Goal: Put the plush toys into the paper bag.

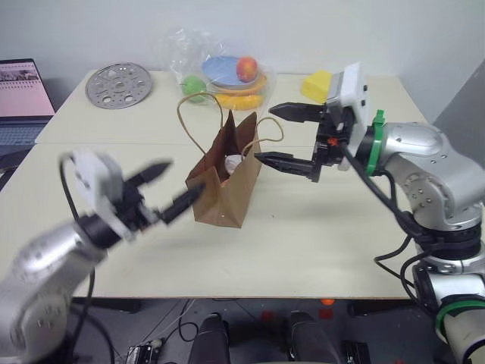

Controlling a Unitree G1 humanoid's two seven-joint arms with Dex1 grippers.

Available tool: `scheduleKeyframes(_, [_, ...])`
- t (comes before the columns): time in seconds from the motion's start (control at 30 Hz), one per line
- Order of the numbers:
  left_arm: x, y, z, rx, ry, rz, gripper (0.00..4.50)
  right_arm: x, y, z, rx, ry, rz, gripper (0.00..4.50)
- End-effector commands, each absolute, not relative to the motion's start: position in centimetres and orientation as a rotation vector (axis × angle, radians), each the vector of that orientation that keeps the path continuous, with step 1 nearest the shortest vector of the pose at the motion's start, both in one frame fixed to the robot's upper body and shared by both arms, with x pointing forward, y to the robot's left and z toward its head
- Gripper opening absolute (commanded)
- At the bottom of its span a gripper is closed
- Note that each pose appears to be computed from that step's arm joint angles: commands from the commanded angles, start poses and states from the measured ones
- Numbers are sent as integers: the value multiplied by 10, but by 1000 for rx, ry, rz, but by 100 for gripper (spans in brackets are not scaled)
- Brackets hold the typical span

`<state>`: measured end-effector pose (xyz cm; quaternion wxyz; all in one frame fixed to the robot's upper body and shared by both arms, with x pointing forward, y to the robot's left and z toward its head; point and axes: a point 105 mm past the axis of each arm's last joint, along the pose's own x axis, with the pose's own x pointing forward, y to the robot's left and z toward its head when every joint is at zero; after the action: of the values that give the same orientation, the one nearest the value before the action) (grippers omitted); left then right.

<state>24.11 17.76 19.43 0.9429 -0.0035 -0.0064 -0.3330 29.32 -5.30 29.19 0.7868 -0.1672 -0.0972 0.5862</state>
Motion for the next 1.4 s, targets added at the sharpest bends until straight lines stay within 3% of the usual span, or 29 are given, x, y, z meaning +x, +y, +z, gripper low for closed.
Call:
scheduleKeyframes(0.03, [239,168,197,-8,-87,-687,446,276,-52,308,-382,-238,1363,450])
scheduleKeyframes(0.17, [261,162,187,-51,-125,-649,446,273,-51,310,-413,-216,1371,450])
scheduleKeyframes(0.53, [276,130,174,-26,-159,-755,446,264,-53,318,-469,-206,1358,450])
scheduleKeyframes(0.93, [307,114,167,9,-248,-652,446,268,-56,319,-496,-194,1282,450])
scheduleKeyframes(1.07, [306,114,167,6,-258,-650,446,269,-57,320,-503,-194,1264,450])
scheduleKeyframes(1.2, [303,120,167,-15,-254,-647,362,272,-58,318,-500,-187,1247,450])
scheduleKeyframes(1.4, [300,123,168,-23,-248,-635,170,272,-58,321,-485,-198,1248,450])
